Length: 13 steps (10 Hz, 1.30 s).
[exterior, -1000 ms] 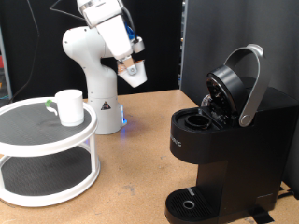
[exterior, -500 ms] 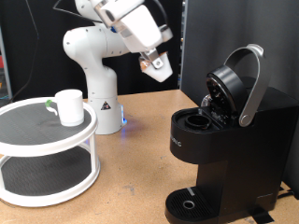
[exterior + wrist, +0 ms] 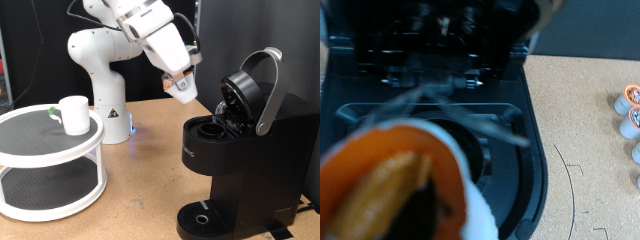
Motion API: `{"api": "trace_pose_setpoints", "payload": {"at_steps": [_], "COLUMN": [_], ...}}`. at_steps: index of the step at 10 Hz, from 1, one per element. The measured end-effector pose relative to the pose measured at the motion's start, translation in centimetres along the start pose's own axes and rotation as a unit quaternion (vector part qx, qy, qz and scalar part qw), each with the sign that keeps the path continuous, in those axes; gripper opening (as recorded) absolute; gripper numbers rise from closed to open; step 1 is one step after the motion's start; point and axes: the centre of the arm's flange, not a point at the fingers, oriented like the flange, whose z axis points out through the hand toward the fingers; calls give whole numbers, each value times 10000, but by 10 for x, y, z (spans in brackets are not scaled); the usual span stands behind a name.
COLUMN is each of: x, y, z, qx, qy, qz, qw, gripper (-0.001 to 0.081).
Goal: Make a cup of coffee with the keurig machine
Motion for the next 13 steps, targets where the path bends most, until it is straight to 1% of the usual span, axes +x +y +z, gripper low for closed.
{"api": "trace_pose_setpoints", "payload": {"at_steps": [3,4,6,7,10,13], "x": [7,7,4,4,9,19], "y": [4,4,1,-1,-5,-9], "z": [1,2,6,10,29,50], "qx": [-33,-28,123,170,165,58], "qy": [-17,-23,-132,-239,-499,-523], "qz": [392,361,-99,-218,-367,-463], "qw": [9992,9993,9998,9993,9979,9975], "gripper": [135,135,135,135,135,135]}}
